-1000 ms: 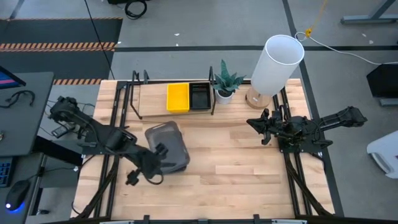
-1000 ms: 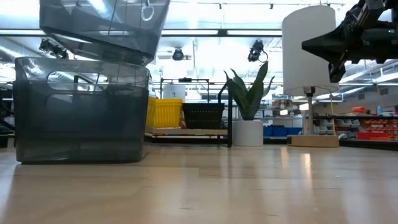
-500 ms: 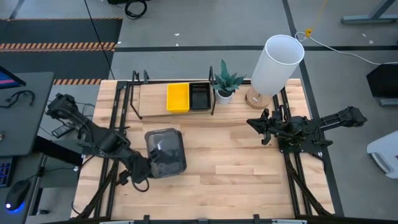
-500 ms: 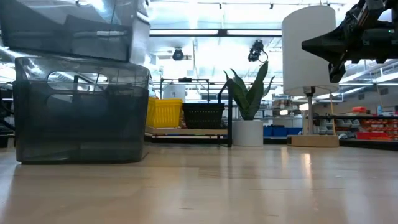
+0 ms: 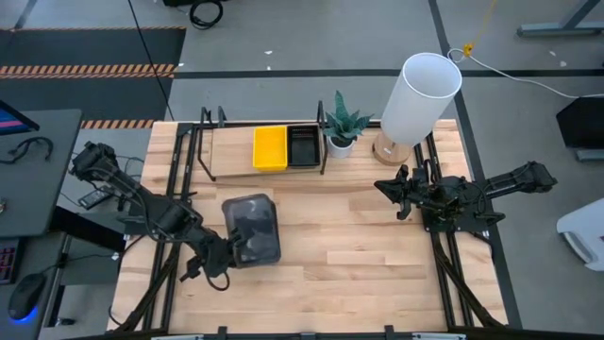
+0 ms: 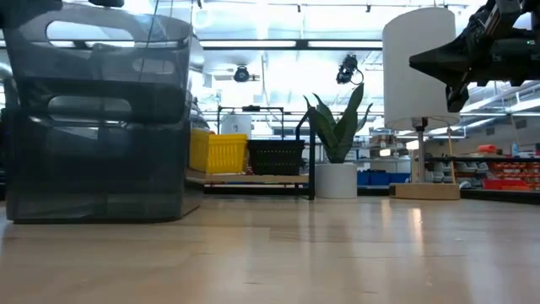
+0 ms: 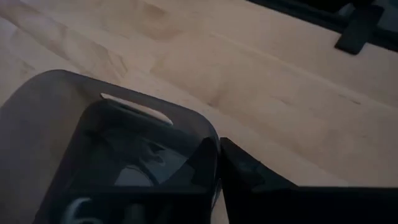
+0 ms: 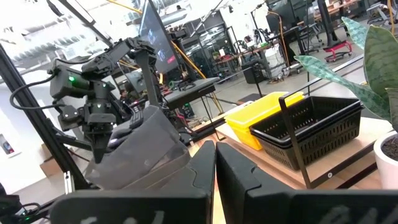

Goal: Stack baskets on shelf by color
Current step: Stack the right transparent black bin on the transparent black bin, then put the stacked transparent black bins on the shelf

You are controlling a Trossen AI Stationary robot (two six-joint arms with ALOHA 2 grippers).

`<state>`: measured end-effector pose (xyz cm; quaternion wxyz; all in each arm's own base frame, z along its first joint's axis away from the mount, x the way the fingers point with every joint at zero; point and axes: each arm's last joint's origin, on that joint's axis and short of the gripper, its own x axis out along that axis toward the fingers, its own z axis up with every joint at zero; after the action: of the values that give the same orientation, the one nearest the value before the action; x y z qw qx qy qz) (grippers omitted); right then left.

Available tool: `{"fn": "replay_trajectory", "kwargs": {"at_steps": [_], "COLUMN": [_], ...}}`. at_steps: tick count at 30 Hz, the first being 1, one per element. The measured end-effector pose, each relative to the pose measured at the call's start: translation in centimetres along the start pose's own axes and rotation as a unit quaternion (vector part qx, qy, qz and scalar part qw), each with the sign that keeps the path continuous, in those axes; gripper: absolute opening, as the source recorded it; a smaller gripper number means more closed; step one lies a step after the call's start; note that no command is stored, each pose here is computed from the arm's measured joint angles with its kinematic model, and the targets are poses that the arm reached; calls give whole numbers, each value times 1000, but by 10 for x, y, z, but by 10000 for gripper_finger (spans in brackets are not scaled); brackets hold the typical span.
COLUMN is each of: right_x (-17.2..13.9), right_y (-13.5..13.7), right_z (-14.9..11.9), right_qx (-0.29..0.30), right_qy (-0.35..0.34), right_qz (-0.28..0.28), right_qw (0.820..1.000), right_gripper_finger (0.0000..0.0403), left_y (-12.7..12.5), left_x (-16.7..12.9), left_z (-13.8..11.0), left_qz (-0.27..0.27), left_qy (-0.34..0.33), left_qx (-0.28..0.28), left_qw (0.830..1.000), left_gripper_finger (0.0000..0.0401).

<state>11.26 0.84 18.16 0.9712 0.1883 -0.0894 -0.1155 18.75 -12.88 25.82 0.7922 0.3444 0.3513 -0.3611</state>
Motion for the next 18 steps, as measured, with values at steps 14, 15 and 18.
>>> {"fn": "replay_trajectory", "kwargs": {"at_steps": [14,15,18], "right_x": [0,0,0], "right_y": [0,0,0], "right_z": [0,0,0], "right_qx": [0,0,0], "right_qy": [0,0,0], "right_qz": [0,0,0], "right_qw": [1000,1000,1000], "right_gripper_finger": [19,19,19], "left_y": [0,0,3], "left_x": [-6,-7,-9], "left_z": [-1,-1,0], "left_qz": [27,30,52], "left_qy": [8,7,-3], "left_qx": [-67,-79,-131], "left_qw": [997,996,990], "left_gripper_finger": [169,174,183]}}
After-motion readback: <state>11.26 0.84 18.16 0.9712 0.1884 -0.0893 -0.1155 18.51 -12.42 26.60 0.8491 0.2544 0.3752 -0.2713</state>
